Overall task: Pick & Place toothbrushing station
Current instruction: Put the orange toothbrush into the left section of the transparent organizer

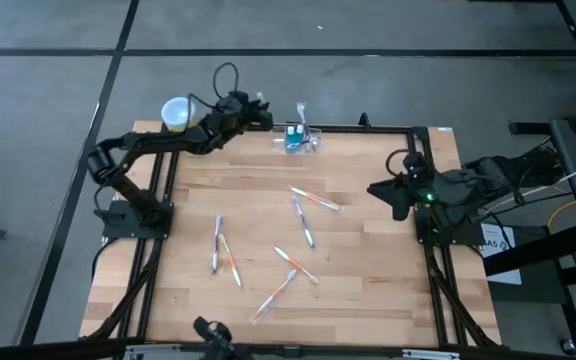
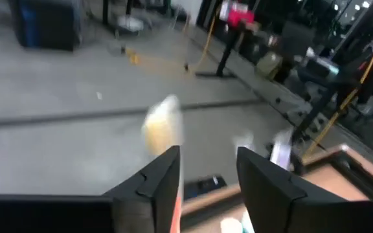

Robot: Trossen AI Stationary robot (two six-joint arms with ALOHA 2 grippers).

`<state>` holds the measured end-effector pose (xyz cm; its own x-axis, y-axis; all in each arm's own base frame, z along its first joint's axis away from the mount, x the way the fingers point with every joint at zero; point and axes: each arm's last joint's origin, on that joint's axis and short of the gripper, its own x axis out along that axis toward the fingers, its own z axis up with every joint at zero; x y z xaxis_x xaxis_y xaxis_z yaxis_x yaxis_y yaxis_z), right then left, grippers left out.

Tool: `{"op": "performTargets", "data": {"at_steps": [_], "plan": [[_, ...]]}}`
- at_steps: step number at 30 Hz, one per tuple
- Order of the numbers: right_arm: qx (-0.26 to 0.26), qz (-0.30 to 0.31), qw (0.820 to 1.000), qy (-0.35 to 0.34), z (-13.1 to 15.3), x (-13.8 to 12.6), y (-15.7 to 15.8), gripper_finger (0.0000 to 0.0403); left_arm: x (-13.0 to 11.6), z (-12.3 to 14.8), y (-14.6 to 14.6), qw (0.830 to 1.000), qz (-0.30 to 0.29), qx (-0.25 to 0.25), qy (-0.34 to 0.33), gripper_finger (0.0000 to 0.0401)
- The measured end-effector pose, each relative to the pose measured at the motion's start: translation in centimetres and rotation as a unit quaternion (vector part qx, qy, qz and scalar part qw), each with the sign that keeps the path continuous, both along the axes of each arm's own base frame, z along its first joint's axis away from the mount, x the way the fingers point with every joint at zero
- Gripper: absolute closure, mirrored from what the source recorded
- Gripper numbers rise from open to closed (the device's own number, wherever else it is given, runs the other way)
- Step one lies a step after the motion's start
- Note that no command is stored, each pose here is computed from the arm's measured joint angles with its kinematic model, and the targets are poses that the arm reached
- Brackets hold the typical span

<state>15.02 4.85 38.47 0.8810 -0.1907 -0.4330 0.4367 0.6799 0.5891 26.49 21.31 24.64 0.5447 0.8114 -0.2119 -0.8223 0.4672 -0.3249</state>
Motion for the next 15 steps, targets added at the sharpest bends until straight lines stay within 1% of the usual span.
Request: {"op": "performTargets", "data": {"at_steps": [3, 6, 12, 15], "plan": [[0.010, 0.004, 1.000, 0.014, -0.8, 0.1, 0.3, 0.0294, -1.2, 2.3, -0.9, 0.999, -0.006, 0.034, 0.014, 0.0237], [0.020, 0.002, 0.999, 0.030, -2.0, 0.3, 0.6, 0.0294, -2.0, 3.5, -1.5, 0.999, -0.016, 0.038, 0.021, 0.0232], [0.027, -0.010, 0.999, 0.022, -3.3, 0.7, 1.0, 0.0294, -1.6, 2.7, -2.4, 0.996, -0.084, -0.009, 0.040, 0.0232], [0.033, -0.006, 0.999, 0.033, -4.1, 0.8, 1.3, 0.0294, -0.7, 2.3, -3.8, 0.987, -0.149, -0.013, 0.067, 0.0236]]}}
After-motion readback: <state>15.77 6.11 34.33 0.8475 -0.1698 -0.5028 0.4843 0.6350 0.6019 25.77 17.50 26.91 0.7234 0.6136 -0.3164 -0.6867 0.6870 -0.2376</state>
